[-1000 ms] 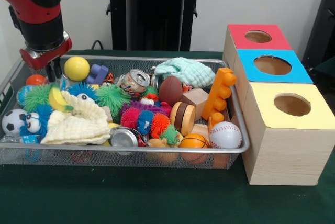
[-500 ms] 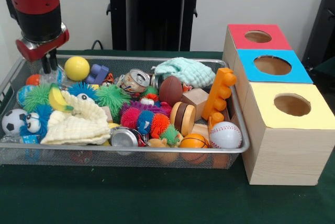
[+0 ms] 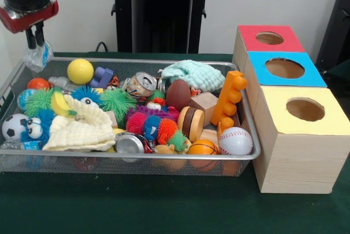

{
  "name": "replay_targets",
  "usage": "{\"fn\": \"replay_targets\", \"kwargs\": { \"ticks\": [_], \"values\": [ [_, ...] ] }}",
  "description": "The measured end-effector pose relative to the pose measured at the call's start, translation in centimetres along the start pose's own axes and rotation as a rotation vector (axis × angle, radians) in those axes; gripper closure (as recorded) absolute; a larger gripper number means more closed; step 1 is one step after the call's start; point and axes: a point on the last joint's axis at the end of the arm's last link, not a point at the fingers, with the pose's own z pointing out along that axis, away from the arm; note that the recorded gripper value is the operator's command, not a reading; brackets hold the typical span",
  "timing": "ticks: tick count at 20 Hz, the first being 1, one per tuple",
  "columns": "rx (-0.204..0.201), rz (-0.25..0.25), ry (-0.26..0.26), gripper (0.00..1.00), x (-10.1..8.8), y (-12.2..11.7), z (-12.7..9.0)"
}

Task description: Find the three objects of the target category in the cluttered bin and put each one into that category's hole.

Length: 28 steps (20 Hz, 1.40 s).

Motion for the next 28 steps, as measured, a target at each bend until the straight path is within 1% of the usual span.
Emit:
{"fn": "replay_targets", "kwargs": {
  "ticks": [3,6,10,13,14,15,17,18,20,21,22,24,25,26,27,28],
  "values": [
    [0.0,0.013,0.009,1.0,0.1,0.1,-2.1],
    [-0.003,0.021,0.0,1.0,-0.4,0.4,-3.9],
    [-0.011,0.018,-0.031,1.0,-1.9,1.4,-6.2],
    [-0.026,0.006,-0.05,1.0,-3.3,2.5,-7.3],
    [-0.038,-0.009,-0.062,1.0,-4.5,3.6,-8.0],
    [-0.046,-0.019,-0.068,1.0,-5.3,4.2,-8.4],
    [-0.058,-0.035,-0.076,1.0,-6.4,5.2,-8.9],
    [-0.071,-0.053,-0.083,1.0,-7.6,6.3,-9.3],
    [-0.091,-0.08,-0.095,1.0,-9.5,7.9,-9.7],
    [-0.096,-0.087,-0.1,1.0,-10.0,8.4,-9.8],
    [-0.108,-0.107,-0.115,1.0,-11.6,9.7,-10.0],
    [-0.112,-0.121,-0.13,1.0,-12.8,10.6,-10.2],
    [-0.112,-0.136,-0.151,1.0,-14.2,11.6,-10.4],
    [-0.11,-0.146,-0.168,1.0,-15.2,12.3,-10.5],
    [-0.108,-0.151,-0.18,1.0,-15.9,12.7,-10.5],
    [-0.095,-0.173,-0.223,1.0,-18.3,14.1,-10.7]
  ]
}}
